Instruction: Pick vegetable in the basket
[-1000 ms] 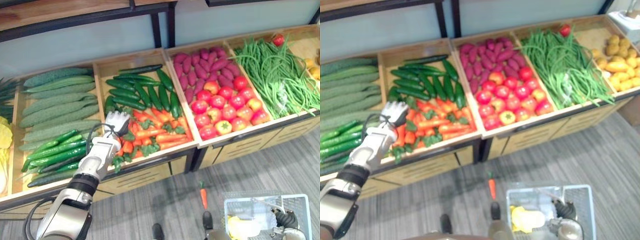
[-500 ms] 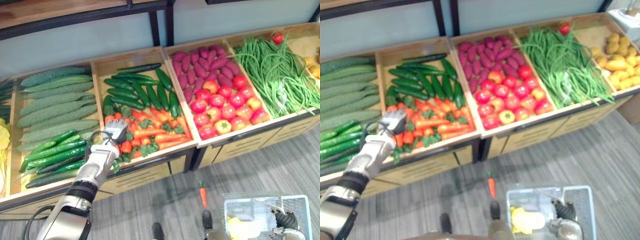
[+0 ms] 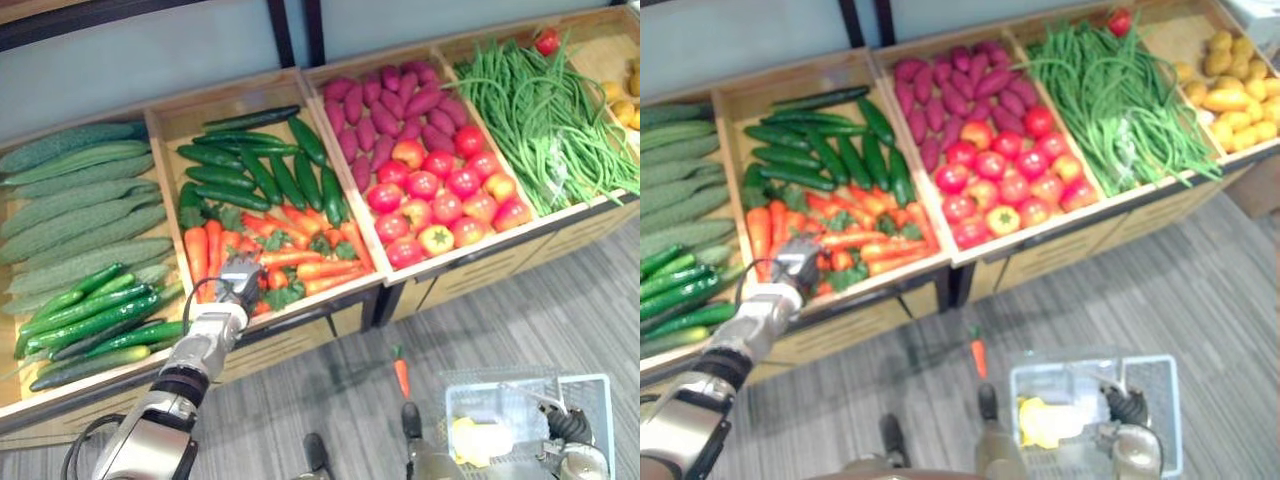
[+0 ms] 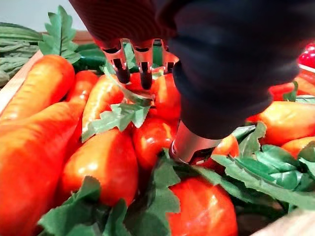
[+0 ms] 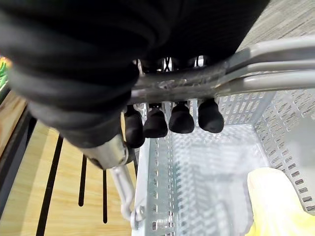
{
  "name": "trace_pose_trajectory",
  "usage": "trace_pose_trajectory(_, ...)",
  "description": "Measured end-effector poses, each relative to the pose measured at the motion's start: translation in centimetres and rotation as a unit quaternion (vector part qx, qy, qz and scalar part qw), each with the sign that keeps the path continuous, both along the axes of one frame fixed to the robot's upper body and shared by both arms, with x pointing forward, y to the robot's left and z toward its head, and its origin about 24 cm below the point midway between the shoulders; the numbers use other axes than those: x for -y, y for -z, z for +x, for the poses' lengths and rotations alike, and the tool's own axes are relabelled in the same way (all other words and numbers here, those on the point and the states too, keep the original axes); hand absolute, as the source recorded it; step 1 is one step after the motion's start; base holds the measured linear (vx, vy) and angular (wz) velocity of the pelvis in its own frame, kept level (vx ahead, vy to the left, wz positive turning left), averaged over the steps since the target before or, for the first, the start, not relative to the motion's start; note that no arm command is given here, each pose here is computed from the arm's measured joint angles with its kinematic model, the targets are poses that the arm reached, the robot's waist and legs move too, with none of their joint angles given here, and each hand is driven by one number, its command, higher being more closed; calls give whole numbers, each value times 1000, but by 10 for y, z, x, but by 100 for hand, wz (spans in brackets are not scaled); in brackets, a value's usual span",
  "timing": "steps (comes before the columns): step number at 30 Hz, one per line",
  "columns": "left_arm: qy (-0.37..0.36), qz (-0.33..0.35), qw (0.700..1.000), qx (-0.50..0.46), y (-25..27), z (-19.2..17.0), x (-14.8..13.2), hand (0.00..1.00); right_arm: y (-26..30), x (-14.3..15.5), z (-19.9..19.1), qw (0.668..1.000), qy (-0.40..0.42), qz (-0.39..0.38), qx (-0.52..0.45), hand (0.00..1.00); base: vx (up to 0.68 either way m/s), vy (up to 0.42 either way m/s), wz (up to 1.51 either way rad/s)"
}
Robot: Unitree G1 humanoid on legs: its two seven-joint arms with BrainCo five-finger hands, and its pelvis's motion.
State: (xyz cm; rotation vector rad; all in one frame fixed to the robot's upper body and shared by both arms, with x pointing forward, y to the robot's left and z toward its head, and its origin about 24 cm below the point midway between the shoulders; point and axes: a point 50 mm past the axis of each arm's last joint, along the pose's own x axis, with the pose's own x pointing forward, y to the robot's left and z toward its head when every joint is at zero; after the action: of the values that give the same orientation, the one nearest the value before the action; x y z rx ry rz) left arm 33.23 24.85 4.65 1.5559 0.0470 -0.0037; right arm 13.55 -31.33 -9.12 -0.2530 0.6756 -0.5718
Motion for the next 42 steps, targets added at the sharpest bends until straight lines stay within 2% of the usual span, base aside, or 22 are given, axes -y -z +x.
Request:
trace_pose_trajectory(10,2,-8,1000,22,-10,10,9,100,-2,2,-5,1000,0,-7,1,100,-1,-5,-5)
trace_pose_trajectory(24,-10,-4,1000,-2,-1,6,3,100,4,-4,-12,1000,-14,-3,-18,100,4,-7,0)
trace_pose_trajectory(35,-8,-1,997,78,-40,6,-9,100,8,-4,-16,999,-13,1,-31,100,1,-14,13)
trace_pose_trajectory(42,-4,-1,997,80,-36,-5,-10,100,10,-6,-19,999,-5,7,-32,100,-4,-7,5)
